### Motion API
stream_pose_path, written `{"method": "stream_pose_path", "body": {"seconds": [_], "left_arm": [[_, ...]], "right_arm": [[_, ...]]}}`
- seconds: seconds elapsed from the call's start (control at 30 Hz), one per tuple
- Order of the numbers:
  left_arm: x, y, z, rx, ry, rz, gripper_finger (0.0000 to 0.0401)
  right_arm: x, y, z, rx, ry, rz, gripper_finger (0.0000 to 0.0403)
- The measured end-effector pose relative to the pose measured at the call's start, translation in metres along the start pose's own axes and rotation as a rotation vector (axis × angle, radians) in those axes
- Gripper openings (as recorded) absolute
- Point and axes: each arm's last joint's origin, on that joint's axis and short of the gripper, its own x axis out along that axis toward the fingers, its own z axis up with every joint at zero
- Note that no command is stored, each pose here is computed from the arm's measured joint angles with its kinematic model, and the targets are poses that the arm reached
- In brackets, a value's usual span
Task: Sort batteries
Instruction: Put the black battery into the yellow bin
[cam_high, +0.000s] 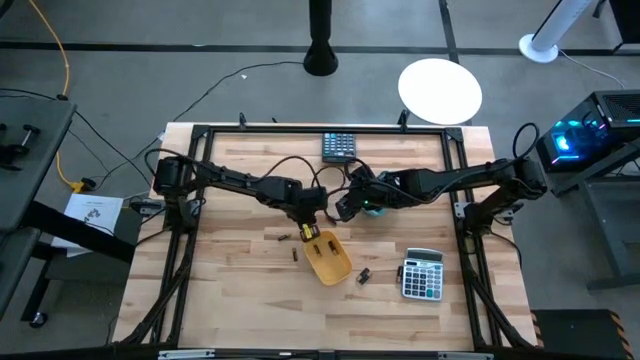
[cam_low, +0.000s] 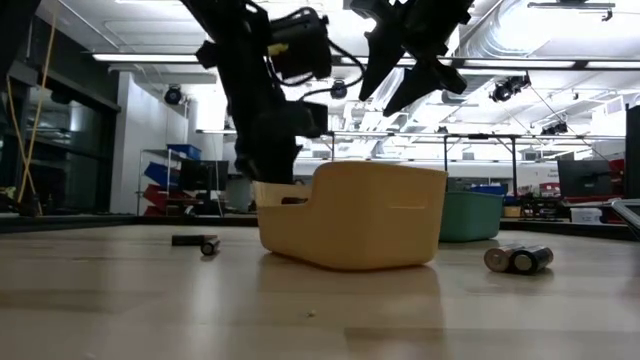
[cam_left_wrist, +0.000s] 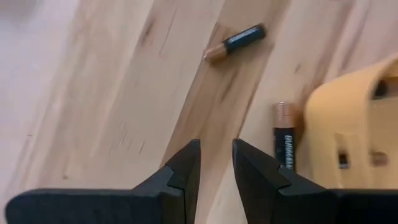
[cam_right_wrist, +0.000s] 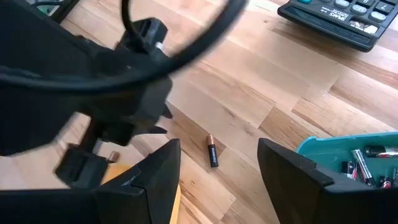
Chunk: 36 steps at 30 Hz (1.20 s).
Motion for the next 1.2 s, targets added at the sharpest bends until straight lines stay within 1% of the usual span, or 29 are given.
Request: {"method": "stream_pose_path", "body": {"seconds": [0.1, 0.23, 0.33, 0.4, 0.53, 0.63, 0.7, 0.77, 0.87, 1.03, 1.2], "left_arm": [[-0.014, 0.000, 0.002, 0.022, -0.037, -0.018, 0.0085], [-0.031, -0.002, 0.003, 0.064, -0.064, -0.059, 0.0085], [-0.043, -0.006, 0.000, 0.078, -0.090, -0.094, 0.0085], [-0.051, -0.006, -0.007, 0.080, -0.103, -0.109, 0.0085], [-0.069, 0.001, -0.031, 0.005, -0.177, -0.146, 0.0085], [-0.087, 0.009, -0.054, -0.081, -0.263, -0.189, 0.0085], [-0.100, 0.014, -0.068, -0.143, -0.334, -0.233, 0.0085], [-0.110, 0.018, -0.080, -0.191, -0.401, -0.268, 0.0085], [-0.120, 0.022, -0.096, -0.268, -0.479, -0.272, 0.0085], [-0.129, 0.025, -0.109, -0.373, -0.546, -0.255, 0.0085], [-0.130, 0.023, -0.109, -0.378, -0.554, -0.260, 0.0085]], "right_arm": [[0.000, 0.000, -0.001, -0.004, 0.018, 0.014, 0.0208], [0.005, 0.003, -0.003, -0.003, 0.120, 0.081, 0.0208], [0.022, 0.005, -0.011, -0.014, 0.206, 0.101, 0.0208], [0.040, 0.006, -0.016, -0.018, 0.248, 0.096, 0.0208], [0.076, 0.011, -0.022, -0.005, 0.259, 0.114, 0.0208], [0.091, 0.016, -0.021, -0.020, 0.231, 0.117, 0.0208], [0.099, 0.016, -0.019, -0.046, 0.213, 0.078, 0.0208], [0.110, 0.011, -0.021, -0.062, 0.236, 0.037, 0.0208], [0.128, 0.004, -0.023, -0.063, 0.256, 0.015, 0.0208], [0.150, -0.005, -0.030, -0.074, 0.283, -0.047, 0.0208], [0.158, -0.006, -0.035, -0.105, 0.301, -0.060, 0.0208]]}}
